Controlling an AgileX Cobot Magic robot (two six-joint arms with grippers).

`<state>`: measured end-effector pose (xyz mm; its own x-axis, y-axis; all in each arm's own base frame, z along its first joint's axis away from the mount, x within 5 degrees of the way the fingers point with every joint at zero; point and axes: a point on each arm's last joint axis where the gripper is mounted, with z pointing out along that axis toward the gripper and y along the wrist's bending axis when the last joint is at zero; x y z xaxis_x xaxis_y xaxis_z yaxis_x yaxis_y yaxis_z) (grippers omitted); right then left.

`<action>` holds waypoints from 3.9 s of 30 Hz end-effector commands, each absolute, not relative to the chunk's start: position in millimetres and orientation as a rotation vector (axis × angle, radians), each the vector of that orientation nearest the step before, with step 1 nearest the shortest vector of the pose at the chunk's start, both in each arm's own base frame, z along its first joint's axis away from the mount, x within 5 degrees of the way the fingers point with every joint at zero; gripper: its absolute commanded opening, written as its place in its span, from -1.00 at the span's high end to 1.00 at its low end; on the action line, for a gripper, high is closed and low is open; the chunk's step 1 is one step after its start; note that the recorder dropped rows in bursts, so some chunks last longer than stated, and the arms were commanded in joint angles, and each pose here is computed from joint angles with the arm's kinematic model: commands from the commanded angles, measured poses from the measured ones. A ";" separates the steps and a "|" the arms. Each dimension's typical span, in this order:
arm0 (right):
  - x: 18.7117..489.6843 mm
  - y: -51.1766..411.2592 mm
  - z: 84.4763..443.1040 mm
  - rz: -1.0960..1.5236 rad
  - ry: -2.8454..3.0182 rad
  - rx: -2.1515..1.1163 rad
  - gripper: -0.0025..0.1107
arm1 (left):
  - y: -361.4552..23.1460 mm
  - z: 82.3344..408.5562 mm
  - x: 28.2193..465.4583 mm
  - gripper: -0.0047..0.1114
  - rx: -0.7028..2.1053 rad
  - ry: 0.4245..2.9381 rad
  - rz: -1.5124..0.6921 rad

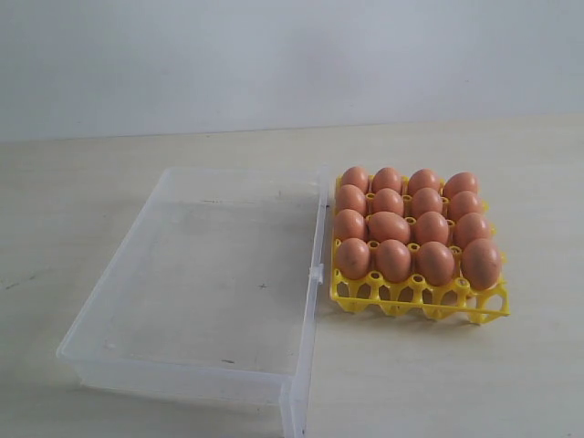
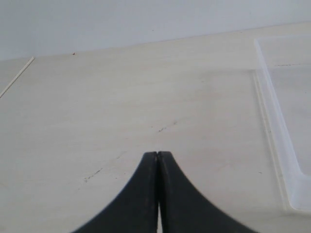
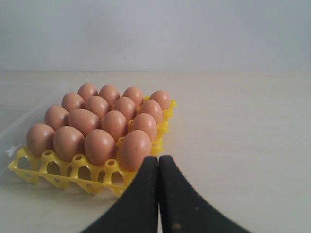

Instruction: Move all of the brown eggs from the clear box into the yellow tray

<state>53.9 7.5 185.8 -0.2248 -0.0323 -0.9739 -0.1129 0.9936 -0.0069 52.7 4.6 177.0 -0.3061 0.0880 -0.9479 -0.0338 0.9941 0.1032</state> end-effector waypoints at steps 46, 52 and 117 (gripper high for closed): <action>53.6 1.5 182.9 0.039 1.820 -0.014 0.96 | 4.1 179.2 52.5 0.92 0.039 1.862 0.111; 53.6 1.5 182.9 0.039 1.820 -0.014 0.96 | 4.1 179.2 52.5 0.92 0.039 1.862 0.111; 53.7 -0.2 182.9 0.021 1.819 0.022 0.96 | 4.1 179.2 52.5 0.92 0.039 1.862 0.111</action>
